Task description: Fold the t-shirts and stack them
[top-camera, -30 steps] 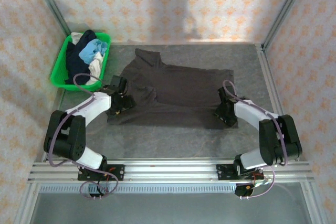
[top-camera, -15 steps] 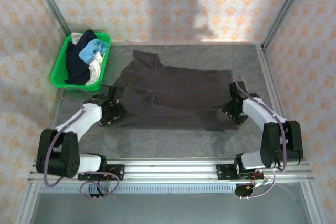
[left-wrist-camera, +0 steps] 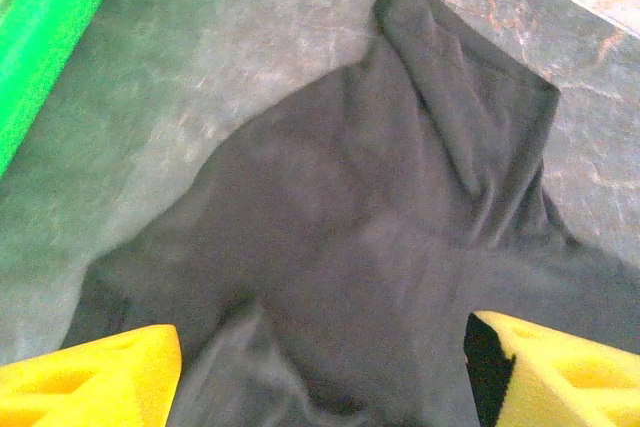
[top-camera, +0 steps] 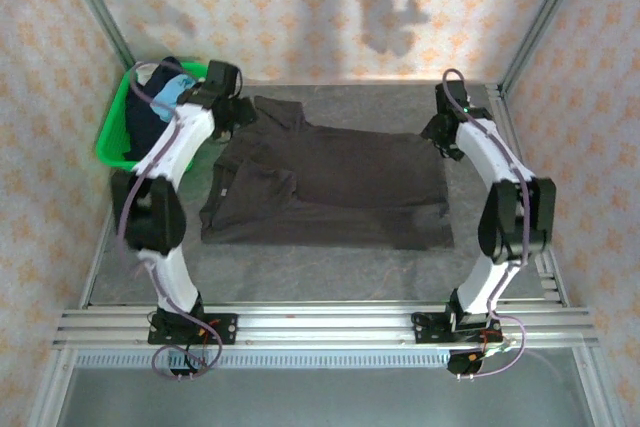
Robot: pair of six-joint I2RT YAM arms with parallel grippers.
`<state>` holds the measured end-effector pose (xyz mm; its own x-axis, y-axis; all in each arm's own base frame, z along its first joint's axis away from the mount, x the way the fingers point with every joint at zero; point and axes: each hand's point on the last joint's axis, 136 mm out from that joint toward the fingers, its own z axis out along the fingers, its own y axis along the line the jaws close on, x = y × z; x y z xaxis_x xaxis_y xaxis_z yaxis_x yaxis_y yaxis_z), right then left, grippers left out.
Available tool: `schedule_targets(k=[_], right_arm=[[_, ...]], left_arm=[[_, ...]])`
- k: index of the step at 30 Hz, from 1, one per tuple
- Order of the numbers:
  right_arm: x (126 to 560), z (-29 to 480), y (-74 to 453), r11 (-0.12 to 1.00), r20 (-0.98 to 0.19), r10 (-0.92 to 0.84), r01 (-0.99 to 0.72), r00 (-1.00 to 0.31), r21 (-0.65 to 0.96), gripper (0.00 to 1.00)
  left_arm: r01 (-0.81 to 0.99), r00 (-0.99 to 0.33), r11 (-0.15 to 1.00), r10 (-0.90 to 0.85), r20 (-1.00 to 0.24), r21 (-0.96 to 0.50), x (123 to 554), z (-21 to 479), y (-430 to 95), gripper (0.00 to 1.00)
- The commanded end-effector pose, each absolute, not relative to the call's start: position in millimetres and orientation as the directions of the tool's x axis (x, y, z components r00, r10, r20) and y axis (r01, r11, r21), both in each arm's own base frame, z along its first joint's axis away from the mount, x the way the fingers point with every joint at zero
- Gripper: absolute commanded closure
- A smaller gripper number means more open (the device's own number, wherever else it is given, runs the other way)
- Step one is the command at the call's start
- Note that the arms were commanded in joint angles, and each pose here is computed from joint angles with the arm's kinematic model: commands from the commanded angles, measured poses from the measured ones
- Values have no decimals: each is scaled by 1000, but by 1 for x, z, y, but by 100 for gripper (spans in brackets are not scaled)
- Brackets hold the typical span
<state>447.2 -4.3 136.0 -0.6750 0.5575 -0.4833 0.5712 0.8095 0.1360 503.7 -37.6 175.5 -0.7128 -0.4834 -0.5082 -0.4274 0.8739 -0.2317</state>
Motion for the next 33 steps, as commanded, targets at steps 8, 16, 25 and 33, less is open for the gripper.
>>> schedule_targets(k=[8, 16, 25, 33], right_arm=[[517, 92, -23, 840, -461, 482, 543, -745, 2, 33], [542, 48, -27, 844, -383, 488, 536, -784, -22, 36], [534, 19, -34, 846, -335, 478, 528, -812, -75, 42], [541, 17, -30, 849, -321, 489, 526, -811, -38, 51]], left_arm=[[-442, -700, 872, -481, -528, -209, 610, 146, -31, 24], [-470, -638, 798, -603, -479, -378, 653, 86, -24, 21], [-449, -609, 773, -632, -479, -448, 676, 58, -36, 27], [-409, -585, 750, -653, -481, -520, 691, 61, -57, 49]])
